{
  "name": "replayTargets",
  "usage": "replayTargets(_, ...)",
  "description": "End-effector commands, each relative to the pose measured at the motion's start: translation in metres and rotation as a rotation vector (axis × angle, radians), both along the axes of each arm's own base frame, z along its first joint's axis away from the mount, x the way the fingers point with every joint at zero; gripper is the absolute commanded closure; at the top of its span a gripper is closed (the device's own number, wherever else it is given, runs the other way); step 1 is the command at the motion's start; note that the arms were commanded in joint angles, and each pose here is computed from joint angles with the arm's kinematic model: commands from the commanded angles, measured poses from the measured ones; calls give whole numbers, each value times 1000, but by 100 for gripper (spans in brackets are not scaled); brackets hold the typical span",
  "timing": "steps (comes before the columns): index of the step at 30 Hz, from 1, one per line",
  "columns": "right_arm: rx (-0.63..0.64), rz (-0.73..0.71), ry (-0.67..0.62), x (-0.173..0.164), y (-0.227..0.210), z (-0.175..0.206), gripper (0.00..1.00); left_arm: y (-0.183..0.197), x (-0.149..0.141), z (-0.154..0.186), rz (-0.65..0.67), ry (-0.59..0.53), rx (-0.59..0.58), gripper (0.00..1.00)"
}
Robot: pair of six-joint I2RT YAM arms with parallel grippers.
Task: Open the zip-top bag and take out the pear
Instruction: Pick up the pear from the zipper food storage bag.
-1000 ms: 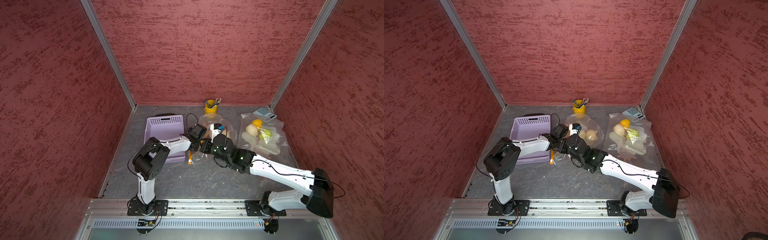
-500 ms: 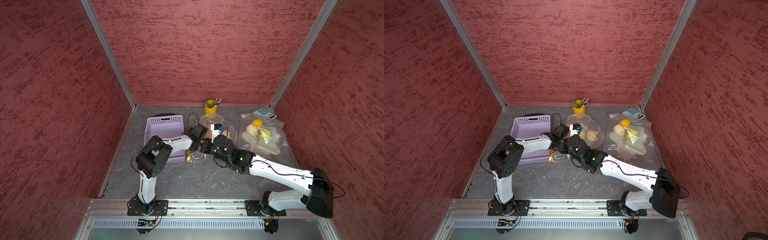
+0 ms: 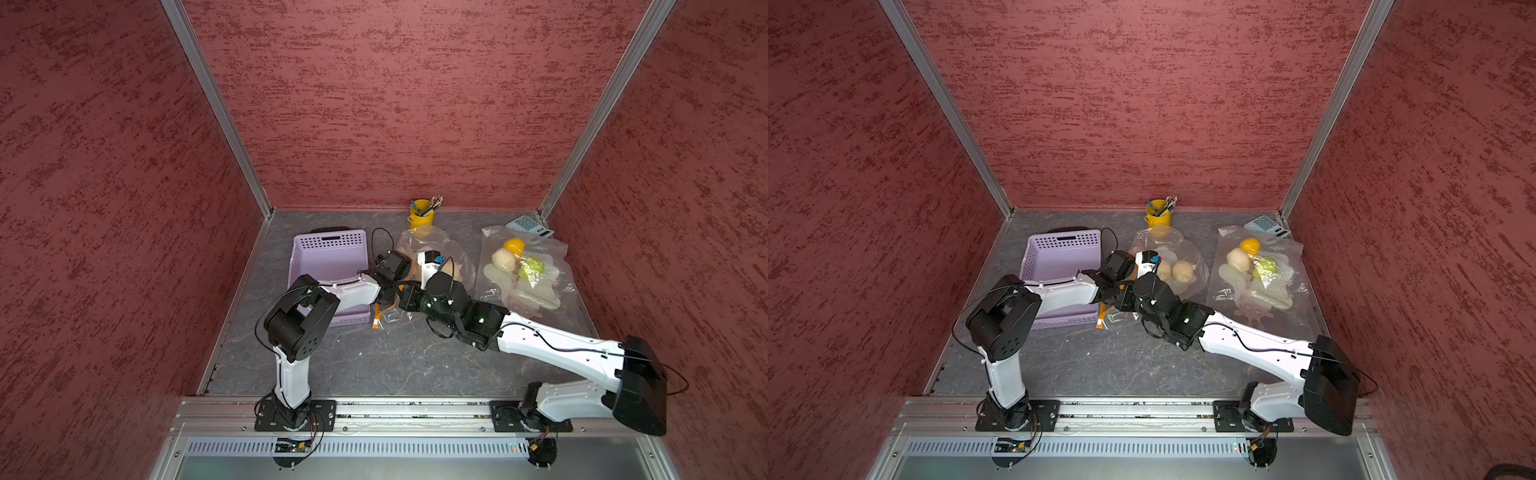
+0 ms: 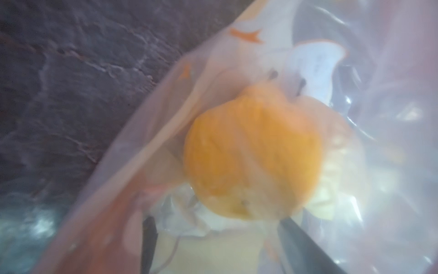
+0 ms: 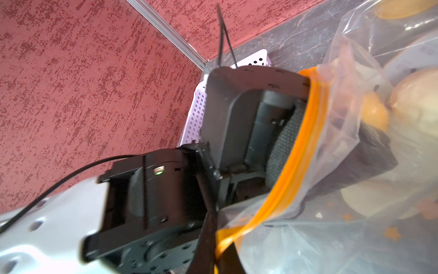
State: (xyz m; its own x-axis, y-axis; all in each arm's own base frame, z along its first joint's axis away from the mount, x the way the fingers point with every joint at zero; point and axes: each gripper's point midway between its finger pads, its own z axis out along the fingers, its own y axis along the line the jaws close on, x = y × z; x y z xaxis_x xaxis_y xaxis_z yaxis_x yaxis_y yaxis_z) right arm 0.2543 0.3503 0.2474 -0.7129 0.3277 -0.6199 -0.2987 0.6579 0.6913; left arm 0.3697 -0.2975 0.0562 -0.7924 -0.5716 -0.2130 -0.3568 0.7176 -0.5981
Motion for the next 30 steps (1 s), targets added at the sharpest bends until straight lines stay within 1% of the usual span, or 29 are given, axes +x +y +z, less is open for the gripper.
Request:
replayTargets(1, 47, 31, -44, -6, 3, 22, 100, -3, 1, 37, 2, -103, -20, 13)
replayTargets(6, 45, 25, -54, -6, -1, 27, 100, -4, 4, 61, 14, -151, -48, 12)
replayTargets(10, 37, 31, -54, -7, 0, 26, 100, -11, 12, 61, 1, -137, -66, 12)
replayTargets(14, 28, 32, -43, -7, 0, 20, 100, -14, 16, 60, -8, -136, -49, 12)
replayTargets(17, 33, 42, -39, -7, 4, 19, 100, -17, 21, 50, -23, -118, -22, 12)
replayTargets(23, 41, 75, -32, -9, 12, 17, 100, -16, 27, 12, -13, -42, 27, 11)
replayTargets(28, 53, 94, -28, -10, 17, 13, 100, -24, 37, -5, 12, -39, -49, 11)
replayTargets(30, 53, 103, -23, -11, 19, 10, 100, -28, 41, -7, 15, -45, -60, 11)
